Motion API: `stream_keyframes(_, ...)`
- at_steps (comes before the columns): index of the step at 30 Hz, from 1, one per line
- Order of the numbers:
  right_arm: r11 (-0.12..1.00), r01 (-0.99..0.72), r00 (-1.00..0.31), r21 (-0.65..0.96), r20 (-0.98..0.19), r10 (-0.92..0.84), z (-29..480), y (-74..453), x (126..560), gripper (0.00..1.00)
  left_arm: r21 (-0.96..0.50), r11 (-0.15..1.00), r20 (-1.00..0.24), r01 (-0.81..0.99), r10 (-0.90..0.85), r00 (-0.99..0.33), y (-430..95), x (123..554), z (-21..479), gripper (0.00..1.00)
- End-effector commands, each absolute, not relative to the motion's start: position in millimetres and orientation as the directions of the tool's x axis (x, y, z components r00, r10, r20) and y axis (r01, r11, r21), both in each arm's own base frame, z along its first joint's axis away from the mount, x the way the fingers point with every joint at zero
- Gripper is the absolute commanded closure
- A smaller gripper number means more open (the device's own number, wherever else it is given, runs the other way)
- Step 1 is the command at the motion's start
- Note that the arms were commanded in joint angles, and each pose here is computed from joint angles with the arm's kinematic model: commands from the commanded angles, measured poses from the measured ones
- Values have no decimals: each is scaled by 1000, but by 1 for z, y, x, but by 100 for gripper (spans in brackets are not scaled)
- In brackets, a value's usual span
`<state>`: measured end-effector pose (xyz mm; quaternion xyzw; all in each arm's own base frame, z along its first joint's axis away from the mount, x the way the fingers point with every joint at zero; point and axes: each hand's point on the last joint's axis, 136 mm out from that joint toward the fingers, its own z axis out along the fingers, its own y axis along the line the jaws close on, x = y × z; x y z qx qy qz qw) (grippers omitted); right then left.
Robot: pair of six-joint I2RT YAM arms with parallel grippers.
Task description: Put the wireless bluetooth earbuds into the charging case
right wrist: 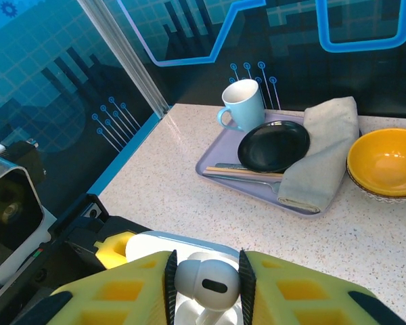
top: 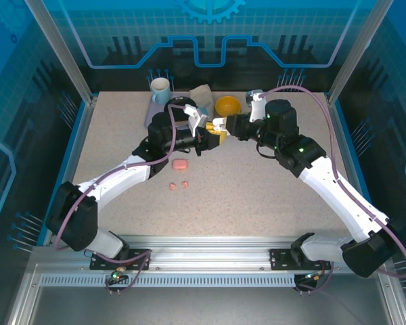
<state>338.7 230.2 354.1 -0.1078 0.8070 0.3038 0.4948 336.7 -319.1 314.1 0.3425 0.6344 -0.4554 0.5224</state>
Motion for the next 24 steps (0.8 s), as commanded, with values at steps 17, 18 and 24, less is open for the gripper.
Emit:
stream_keyframes(17,815,-456,-484,357,-868,109,338,225,349,70,-186,314,-982,931,-45,-181,-323,329,330,100)
stream_keyframes(18,817,-453,-485,356,-868,109,337,224,349,70,-186,316,-982,930,-44,-182,-323,329,329,100)
stream_keyframes(24,820,-444,-487,360,-866,116,336,219,349,70,-182,320,-983,930,-41,-178,-322,329,329,100)
